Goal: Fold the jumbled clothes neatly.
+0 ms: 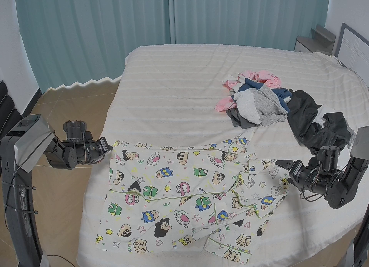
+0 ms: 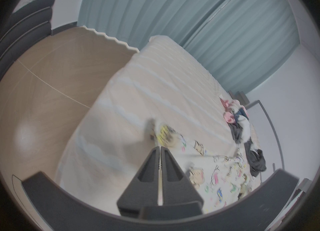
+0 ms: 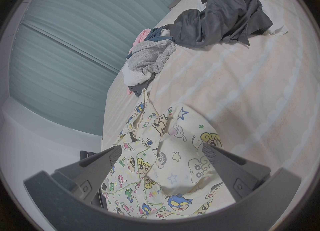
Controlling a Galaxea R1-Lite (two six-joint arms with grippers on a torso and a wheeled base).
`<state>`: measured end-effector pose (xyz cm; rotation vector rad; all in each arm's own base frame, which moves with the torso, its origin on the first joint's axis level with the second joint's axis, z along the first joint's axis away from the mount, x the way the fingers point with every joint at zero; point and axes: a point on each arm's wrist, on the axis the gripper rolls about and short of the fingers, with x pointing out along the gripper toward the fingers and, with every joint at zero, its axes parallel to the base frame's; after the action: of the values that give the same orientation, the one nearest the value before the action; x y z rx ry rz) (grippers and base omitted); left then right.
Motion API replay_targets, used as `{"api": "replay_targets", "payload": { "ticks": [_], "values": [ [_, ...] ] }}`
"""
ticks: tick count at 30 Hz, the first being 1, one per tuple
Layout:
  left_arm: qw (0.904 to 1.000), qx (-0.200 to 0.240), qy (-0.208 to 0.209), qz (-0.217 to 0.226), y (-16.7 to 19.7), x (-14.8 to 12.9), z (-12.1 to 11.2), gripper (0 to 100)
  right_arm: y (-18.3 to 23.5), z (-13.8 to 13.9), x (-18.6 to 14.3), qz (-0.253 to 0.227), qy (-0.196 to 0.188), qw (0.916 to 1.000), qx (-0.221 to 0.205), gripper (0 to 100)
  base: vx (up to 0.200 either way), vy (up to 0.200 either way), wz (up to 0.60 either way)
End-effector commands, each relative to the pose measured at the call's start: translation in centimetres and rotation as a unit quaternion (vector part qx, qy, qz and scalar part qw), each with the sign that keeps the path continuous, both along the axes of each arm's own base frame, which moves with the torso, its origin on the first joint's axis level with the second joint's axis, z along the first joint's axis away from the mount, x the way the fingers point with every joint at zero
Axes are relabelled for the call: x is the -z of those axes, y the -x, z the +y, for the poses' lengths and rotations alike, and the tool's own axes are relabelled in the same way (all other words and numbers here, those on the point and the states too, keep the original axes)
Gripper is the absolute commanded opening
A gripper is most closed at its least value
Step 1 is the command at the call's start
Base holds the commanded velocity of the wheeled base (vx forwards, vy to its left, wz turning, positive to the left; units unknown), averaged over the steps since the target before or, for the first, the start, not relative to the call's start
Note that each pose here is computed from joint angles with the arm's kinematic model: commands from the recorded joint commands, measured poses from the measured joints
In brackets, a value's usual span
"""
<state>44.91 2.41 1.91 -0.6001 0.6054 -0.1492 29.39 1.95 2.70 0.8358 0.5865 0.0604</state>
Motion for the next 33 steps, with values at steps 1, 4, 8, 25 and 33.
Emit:
{"api": "replay_targets", "payload": {
  "ticks": [1, 4, 8, 25, 33],
  "values": [
    [0.9997, -0.015, -0.007, -0.020, -0.6, -1.1, 0.5, 0, 0.0, 0.0, 0.1, 0.001, 0.000, 1.0000, 0.000, 100, 0.000, 0.000, 0.00],
    [0.9987, -0.034, -0.007, -0.036, -1.4, -1.9, 1.1, 0, 0.0, 0.0, 0.1, 0.001, 0.000, 1.0000, 0.000, 100, 0.000, 0.000, 0.00],
    [0.9978, -0.049, -0.006, -0.045, -2.0, -2.2, 2.1, 0, 0.0, 0.0, 0.1, 0.001, 0.000, 1.0000, 0.000, 100, 0.000, 0.000, 0.00],
    [0.9993, -0.016, 0.025, 0.022, 0.1, 0.4, 1.5, 100, -0.1, 0.0, 0.3, 0.003, 0.002, 1.0000, 0.001, 100, 0.000, 0.000, 0.00],
    [0.9970, 0.039, 0.051, 0.043, 0.8, 1.7, 0.0, 100, -0.1, 0.0, 0.3, 0.003, 0.002, 1.0000, 0.001, 100, 0.000, 0.000, 0.00]
  ]
}}
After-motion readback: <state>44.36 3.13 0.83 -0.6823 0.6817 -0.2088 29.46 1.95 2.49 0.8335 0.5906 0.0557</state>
